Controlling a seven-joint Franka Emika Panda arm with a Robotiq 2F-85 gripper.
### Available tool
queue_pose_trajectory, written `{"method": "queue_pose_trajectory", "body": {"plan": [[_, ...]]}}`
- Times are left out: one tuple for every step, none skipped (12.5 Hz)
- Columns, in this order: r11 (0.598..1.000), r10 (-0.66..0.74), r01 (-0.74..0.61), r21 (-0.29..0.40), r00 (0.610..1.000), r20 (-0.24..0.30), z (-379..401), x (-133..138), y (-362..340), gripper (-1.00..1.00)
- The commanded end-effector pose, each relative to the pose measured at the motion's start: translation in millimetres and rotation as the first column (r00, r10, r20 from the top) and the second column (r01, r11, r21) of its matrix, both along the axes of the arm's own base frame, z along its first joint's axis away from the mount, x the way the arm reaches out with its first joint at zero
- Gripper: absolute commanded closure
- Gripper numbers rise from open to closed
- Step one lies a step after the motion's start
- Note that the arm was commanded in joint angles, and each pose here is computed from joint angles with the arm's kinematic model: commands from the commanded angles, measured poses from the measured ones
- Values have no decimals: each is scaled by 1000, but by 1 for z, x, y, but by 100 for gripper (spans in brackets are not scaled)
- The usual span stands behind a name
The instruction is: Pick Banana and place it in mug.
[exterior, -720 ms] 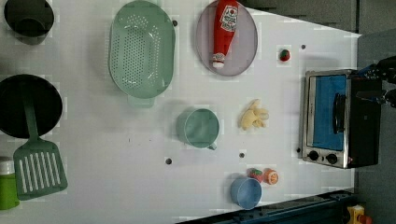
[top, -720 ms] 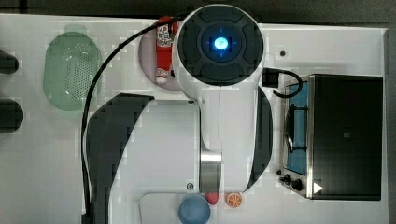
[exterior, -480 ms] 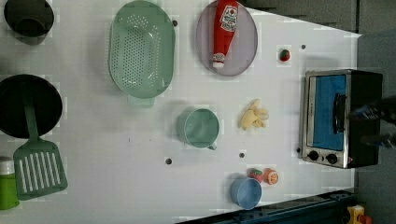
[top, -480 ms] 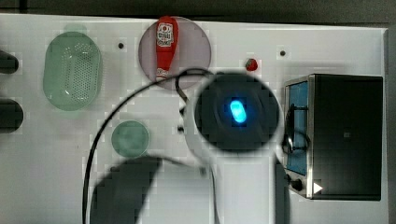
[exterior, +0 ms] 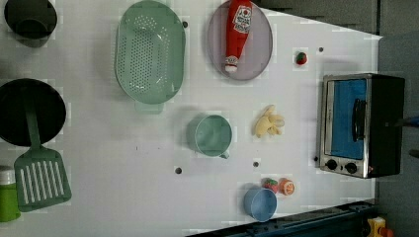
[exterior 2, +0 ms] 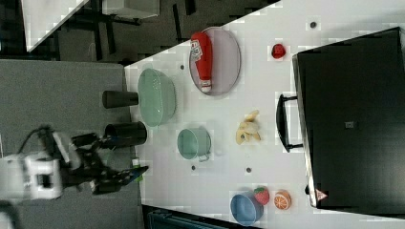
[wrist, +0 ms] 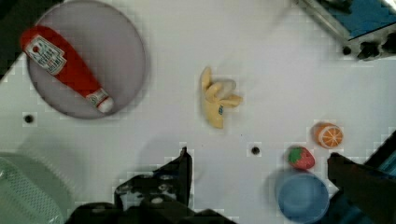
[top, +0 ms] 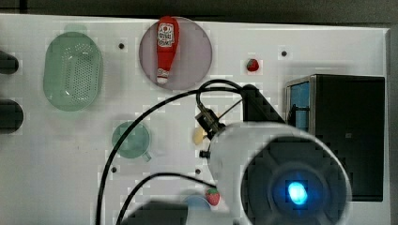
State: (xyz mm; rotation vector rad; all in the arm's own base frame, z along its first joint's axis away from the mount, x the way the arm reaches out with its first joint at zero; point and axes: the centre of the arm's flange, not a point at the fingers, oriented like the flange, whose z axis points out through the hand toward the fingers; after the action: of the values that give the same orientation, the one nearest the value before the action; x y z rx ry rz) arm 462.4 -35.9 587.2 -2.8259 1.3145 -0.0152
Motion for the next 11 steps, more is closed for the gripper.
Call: {"method": "queue_pose_trajectory", "body": {"plan": [[996,85,-87,-9,987,-135,-121,23,5,-100],[994,103,-105,-11,987,-124,-144,26,8,-100],[993,117,-120,-13,987,-109,-167,27,10,-100],[992,122,-124,-16,988,-99,-191,27,12,-100],[992,125,-127,-18,988,-94,-232,26,14,-100],[991,129,-131,-17,986,-102,-256,23,14,-100],[990,137,-140,-15,984,-113,-279,21,15,-100],[988,153,-156,-12,980,-124,-300,19,15,-100],[971,237,-240,-6,964,-119,-334,20,15,-100],[955,295,-297,-4,949,-109,-351,21,15,-100],[942,333,-335,-4,937,-101,-367,23,15,-100]]}}
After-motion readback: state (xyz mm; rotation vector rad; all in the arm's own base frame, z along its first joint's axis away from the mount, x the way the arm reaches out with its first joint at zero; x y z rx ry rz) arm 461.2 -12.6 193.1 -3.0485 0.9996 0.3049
